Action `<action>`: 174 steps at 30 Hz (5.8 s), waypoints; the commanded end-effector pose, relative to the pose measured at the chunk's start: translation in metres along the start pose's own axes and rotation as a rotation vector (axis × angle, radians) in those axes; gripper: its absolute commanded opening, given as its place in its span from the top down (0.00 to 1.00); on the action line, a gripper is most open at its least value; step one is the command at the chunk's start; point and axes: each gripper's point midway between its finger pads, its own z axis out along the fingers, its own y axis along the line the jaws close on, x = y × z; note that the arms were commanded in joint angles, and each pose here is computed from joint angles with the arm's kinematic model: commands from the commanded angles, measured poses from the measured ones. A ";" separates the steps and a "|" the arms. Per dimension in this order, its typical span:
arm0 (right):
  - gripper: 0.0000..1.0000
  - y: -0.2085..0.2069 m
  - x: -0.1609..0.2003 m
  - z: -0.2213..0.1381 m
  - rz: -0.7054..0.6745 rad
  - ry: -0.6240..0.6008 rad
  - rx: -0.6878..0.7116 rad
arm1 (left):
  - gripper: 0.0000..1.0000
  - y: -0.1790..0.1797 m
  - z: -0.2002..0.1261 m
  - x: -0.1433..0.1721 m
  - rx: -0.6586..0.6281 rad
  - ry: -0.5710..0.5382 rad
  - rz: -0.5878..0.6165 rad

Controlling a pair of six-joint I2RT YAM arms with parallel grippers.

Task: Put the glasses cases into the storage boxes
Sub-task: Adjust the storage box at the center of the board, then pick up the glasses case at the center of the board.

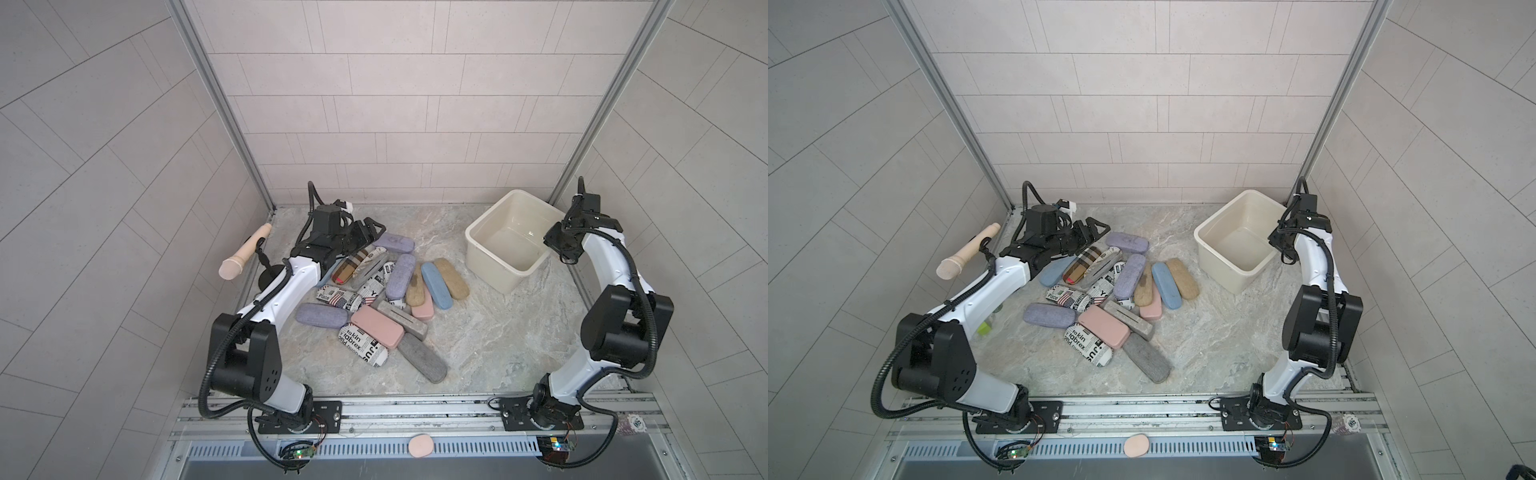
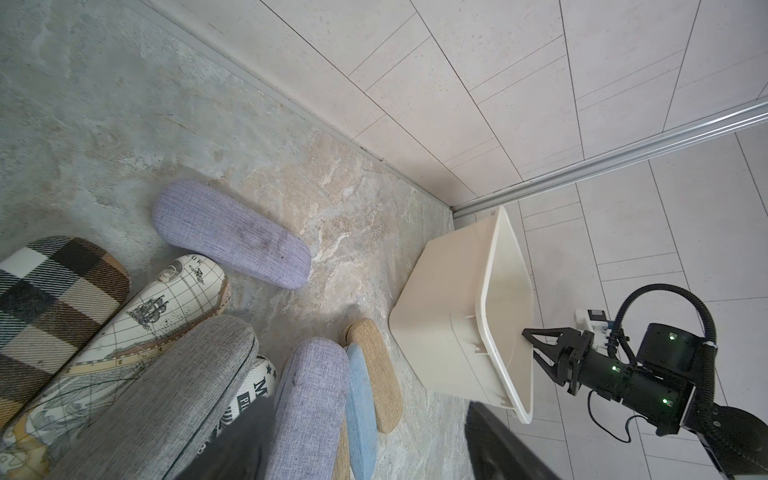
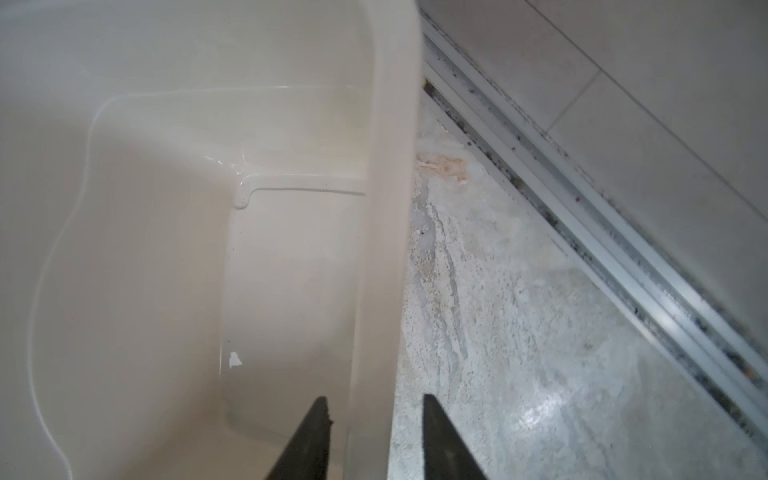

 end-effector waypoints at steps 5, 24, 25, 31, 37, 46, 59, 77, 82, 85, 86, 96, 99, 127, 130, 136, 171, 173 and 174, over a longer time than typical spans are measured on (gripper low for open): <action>0.32 -0.005 -0.002 -0.055 -0.117 -0.103 0.050 | 0.21 -0.017 -0.006 -0.007 0.035 -0.012 0.037; 0.14 0.175 0.065 -0.061 -0.294 -0.127 -0.241 | 0.21 -0.021 -0.011 -0.009 0.038 -0.025 0.045; 0.14 0.181 0.066 -0.056 -0.284 -0.112 -0.254 | 0.21 -0.020 -0.010 -0.009 0.037 -0.024 0.044; 0.14 0.209 0.076 -0.022 -0.289 -0.066 -0.255 | 0.21 -0.019 -0.009 -0.008 0.038 -0.019 0.039; 0.33 0.213 0.089 0.008 -0.328 -0.010 -0.202 | 0.21 -0.016 -0.007 -0.008 0.031 -0.015 0.036; 0.78 0.199 0.095 -0.007 -0.466 0.001 -0.170 | 0.21 -0.013 -0.004 -0.007 0.027 -0.008 0.028; 0.92 0.118 0.160 -0.078 -0.690 0.093 -0.228 | 0.21 -0.025 -0.012 -0.010 0.059 -0.025 0.035; 0.60 0.054 0.201 -0.106 -0.826 0.147 -0.107 | 0.21 -0.031 -0.017 -0.011 0.076 -0.041 0.047; 0.45 0.056 0.195 -0.122 -0.833 0.114 -0.110 | 0.19 -0.027 -0.019 -0.013 0.057 -0.067 0.055; 0.45 0.070 0.195 -0.137 -0.865 0.054 -0.169 | 0.20 -0.019 -0.019 -0.016 0.022 -0.088 0.030; 0.45 0.075 0.194 -0.140 -0.885 0.027 -0.173 | 0.20 -0.018 -0.021 -0.017 0.013 -0.096 0.022; 0.43 0.120 0.211 -0.161 -1.005 -0.120 -0.307 | 0.21 0.007 -0.032 -0.037 -0.004 -0.205 -0.124; 0.44 0.136 0.222 -0.169 -1.047 -0.142 -0.348 | 0.21 -0.001 -0.026 -0.039 0.069 -0.156 -0.170; 0.20 0.112 0.471 -0.091 -1.428 0.381 -0.316 | 0.17 0.059 -0.055 -0.049 -0.214 -0.239 -0.207; 0.19 0.111 0.477 -0.086 -1.436 0.394 -0.307 | 0.14 0.054 -0.059 -0.053 -0.214 -0.251 -0.175; 0.17 0.105 0.493 -0.078 -1.442 0.451 -0.322 | 0.14 0.053 -0.060 -0.053 -0.211 -0.251 -0.170; 0.47 0.085 0.476 -0.088 -1.556 0.442 -0.301 | 0.14 0.038 -0.042 -0.050 -0.101 -0.183 -0.146; 0.47 0.087 0.471 -0.094 -1.555 0.421 -0.308 | 0.14 0.037 -0.043 -0.051 -0.098 -0.185 -0.145; 0.47 0.088 0.466 -0.097 -1.554 0.408 -0.310 | 0.14 0.037 -0.043 -0.051 -0.097 -0.186 -0.144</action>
